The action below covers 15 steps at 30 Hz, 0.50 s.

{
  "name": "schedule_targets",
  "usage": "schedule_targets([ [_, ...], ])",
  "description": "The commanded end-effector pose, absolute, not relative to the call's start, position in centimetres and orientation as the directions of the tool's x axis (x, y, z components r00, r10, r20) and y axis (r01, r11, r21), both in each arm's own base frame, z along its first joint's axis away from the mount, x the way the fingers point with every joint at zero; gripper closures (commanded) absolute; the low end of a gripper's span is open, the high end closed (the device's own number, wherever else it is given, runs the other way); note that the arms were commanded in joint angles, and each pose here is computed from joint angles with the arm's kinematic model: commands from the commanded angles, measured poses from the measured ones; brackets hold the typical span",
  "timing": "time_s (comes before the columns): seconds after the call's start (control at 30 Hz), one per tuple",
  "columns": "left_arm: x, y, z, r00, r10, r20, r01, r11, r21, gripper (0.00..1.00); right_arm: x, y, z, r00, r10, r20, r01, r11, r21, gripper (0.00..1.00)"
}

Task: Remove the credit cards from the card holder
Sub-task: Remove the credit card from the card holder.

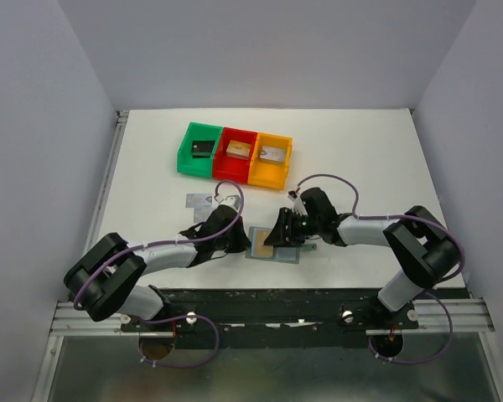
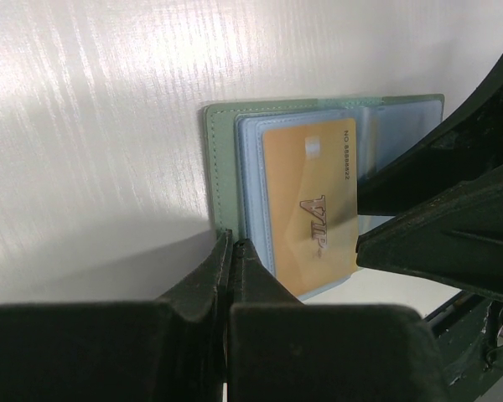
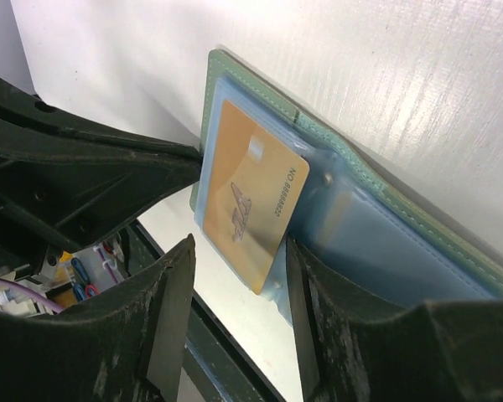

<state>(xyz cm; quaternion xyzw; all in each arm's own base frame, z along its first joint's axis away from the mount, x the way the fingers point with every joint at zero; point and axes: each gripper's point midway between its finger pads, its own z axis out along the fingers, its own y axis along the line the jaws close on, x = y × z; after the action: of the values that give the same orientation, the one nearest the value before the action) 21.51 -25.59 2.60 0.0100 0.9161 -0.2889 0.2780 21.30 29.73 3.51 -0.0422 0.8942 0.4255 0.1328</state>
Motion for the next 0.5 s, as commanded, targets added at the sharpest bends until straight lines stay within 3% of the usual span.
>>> schedule_targets([
  [0.0,21.3,-23.8,1.9,-0.834,-0.159,-0.529,0.139,0.867,-0.479,1.0,21.2,28.7,2.3,-0.963,0.038,-0.267,-0.17,0.683,0.71,0.45],
  [0.47,23.1,-25.4,7.4,-0.74,-0.188,-0.645,0.259,0.806,-0.533,1.0,21.2,29.6,2.7,-0.964,0.031,-0.263,-0.184,0.637,0.749,0.47],
])
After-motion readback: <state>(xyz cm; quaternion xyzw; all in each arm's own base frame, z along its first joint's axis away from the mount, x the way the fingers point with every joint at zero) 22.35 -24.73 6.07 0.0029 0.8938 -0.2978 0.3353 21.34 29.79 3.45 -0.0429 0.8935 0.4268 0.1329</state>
